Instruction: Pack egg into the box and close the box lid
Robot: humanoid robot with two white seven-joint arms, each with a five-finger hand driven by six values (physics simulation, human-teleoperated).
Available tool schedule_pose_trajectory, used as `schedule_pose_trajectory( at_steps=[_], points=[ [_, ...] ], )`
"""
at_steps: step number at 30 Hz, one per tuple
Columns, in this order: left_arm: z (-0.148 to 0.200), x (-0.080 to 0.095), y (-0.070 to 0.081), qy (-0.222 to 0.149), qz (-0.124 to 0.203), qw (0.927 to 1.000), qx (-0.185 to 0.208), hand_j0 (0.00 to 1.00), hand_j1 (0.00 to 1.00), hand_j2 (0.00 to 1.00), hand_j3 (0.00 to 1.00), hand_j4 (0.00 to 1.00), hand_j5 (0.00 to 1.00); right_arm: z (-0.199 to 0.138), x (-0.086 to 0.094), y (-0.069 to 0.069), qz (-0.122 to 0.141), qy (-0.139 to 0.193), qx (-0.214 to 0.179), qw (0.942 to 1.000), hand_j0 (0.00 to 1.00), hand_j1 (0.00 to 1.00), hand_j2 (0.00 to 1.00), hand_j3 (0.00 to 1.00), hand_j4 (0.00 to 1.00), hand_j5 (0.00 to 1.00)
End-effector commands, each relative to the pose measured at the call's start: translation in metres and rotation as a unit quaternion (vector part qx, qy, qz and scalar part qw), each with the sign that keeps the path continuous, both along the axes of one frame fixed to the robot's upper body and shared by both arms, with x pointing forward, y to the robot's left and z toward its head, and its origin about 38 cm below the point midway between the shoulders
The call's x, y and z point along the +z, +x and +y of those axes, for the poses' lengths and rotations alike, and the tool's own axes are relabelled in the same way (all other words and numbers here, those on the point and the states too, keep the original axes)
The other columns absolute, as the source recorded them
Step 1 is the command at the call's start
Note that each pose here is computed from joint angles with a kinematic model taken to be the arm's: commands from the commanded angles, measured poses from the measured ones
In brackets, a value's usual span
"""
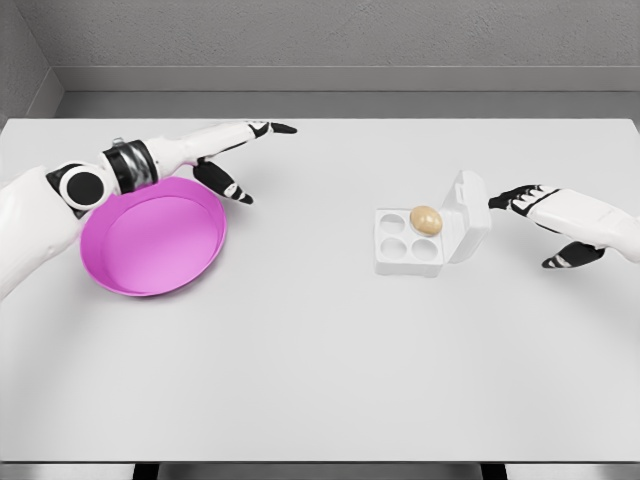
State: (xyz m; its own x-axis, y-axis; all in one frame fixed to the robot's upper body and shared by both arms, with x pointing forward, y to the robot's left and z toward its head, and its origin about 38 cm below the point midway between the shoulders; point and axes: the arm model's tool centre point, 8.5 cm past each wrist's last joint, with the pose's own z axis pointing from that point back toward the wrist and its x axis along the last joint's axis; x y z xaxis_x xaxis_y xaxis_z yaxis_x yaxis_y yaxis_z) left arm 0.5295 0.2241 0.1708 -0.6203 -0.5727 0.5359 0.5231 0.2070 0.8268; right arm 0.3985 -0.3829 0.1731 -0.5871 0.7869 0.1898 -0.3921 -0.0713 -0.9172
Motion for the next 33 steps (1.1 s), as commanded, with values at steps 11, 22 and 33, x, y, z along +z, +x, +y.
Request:
schedule_pose_trajectory(
  at_steps=[11, 22, 33],
  points=[
    [0.008, -0.007, -0.004, 0.008, 0.016, 0.9998, 0.000, 1.00, 1.00, 1.00, 1.00, 1.00, 1.00, 0.025, 0.018, -0.007, -0.030, 0.002, 0.038, 0.9988, 1.00, 1.00, 1.00, 1.00, 1.00, 1.00],
    [0.019, -0.001, -0.002, 0.001, 0.011, 0.9999, 0.012, 1.00, 1.00, 1.00, 1.00, 1.00, 1.00, 0.061, 0.017, -0.012, -0.036, 0.011, 0.083, 0.9958, 1.00, 1.00, 1.00, 1.00, 1.00, 1.00],
    [0.040, -0.006, -0.005, 0.007, 0.015, 0.9994, 0.031, 1.00, 1.00, 1.00, 1.00, 1.00, 1.00, 0.003, 0.064, -0.017, -0.060, -0.001, 0.043, 0.9973, 1.00, 1.00, 1.00, 1.00, 1.00, 1.00]
  ],
)
